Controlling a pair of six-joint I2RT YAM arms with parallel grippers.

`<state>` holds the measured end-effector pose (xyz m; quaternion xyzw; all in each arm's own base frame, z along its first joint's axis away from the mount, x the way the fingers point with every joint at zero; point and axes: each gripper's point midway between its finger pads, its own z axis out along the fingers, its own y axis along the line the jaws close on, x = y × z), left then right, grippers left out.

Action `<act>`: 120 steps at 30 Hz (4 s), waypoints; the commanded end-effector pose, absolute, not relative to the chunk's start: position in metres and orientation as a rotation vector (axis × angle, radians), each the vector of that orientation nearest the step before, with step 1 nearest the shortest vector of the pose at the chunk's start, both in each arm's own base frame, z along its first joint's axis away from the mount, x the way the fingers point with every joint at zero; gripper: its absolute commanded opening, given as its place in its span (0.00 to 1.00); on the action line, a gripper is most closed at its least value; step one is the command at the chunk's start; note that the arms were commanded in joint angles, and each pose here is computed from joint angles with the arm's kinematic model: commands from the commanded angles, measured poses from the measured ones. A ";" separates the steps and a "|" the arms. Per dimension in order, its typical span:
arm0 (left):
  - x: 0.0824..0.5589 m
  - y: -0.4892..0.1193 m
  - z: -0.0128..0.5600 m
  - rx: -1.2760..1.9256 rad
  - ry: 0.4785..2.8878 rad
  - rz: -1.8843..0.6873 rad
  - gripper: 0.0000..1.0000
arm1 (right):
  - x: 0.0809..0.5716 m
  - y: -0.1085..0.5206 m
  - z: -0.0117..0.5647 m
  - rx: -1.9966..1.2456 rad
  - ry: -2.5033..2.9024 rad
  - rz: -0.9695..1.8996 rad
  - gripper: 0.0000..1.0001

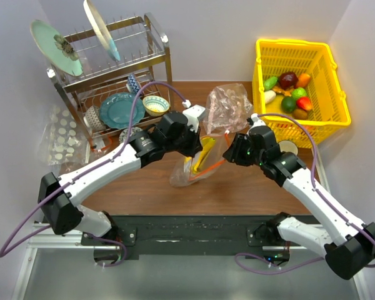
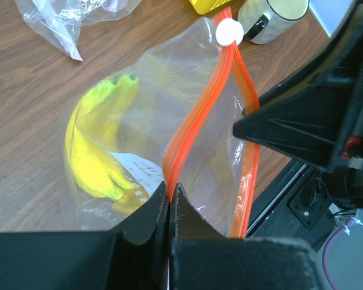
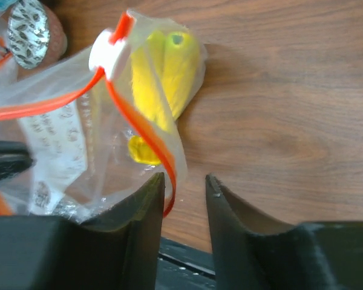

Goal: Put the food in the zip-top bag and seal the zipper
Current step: Adjust the zipper food storage bag at the center of the board, then pick up the fake fruit from the bin.

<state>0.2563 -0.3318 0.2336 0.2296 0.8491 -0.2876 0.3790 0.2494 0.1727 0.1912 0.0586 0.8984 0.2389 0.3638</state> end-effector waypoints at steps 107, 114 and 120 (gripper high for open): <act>0.297 -0.268 0.209 0.642 2.028 -0.314 0.00 | 0.484 -0.116 0.166 0.768 2.271 -0.189 0.49; 0.295 -0.268 0.213 0.644 2.022 -0.327 0.00 | 0.457 -0.086 0.250 0.672 2.128 -0.004 0.52; 0.293 -0.269 0.216 0.644 2.016 -0.346 0.00 | 0.425 -0.039 0.308 0.561 2.012 0.284 0.54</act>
